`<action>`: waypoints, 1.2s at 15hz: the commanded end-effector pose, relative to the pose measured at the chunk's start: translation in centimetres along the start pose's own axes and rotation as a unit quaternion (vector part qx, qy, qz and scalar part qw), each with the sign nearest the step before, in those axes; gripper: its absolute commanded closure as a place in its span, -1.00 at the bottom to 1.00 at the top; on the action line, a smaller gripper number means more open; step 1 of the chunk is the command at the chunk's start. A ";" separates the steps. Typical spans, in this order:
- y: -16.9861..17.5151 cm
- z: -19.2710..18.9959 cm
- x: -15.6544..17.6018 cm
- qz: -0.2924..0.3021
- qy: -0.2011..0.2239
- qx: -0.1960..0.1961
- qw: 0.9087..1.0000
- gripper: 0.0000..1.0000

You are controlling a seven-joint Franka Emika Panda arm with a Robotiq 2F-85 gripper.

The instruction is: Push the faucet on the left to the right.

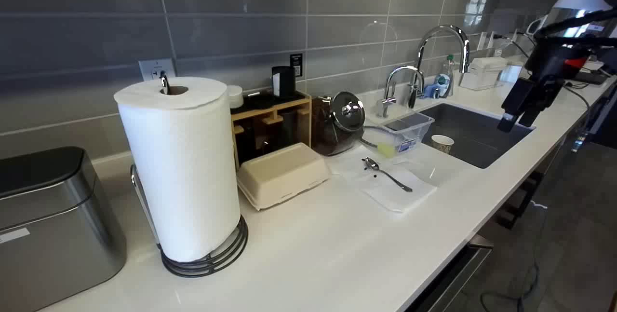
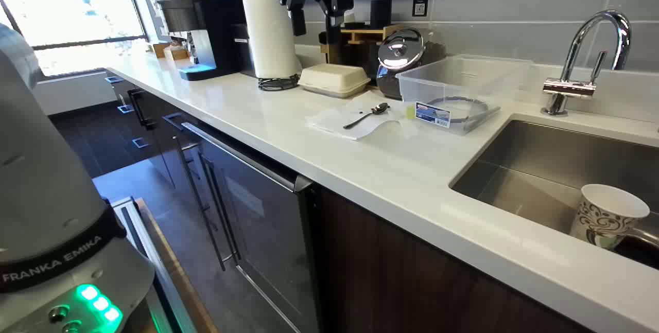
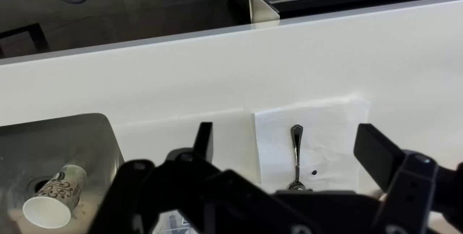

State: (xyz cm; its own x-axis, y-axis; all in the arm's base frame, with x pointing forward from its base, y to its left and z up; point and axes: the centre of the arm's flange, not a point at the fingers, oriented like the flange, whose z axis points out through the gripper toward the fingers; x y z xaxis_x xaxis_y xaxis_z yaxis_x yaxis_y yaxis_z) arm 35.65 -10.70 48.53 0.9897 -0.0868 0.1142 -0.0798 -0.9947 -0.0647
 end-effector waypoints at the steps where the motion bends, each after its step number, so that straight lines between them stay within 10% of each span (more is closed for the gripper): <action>1: 0.0 0.0 0.0 0.000 0.000 0.000 1.000 -1.00; 9: 0.2 0.2 0.6 0.004 0.003 -0.005 1.000 -1.00; 18: 9.7 -3.2 14.4 0.082 0.051 -0.021 0.995 -1.00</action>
State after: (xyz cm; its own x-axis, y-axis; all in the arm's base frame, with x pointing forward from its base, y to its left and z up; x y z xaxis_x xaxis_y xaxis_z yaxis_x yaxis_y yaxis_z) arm 43.17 -17.31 50.91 0.9599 -0.1904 0.2056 -0.1853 -0.9817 -0.0441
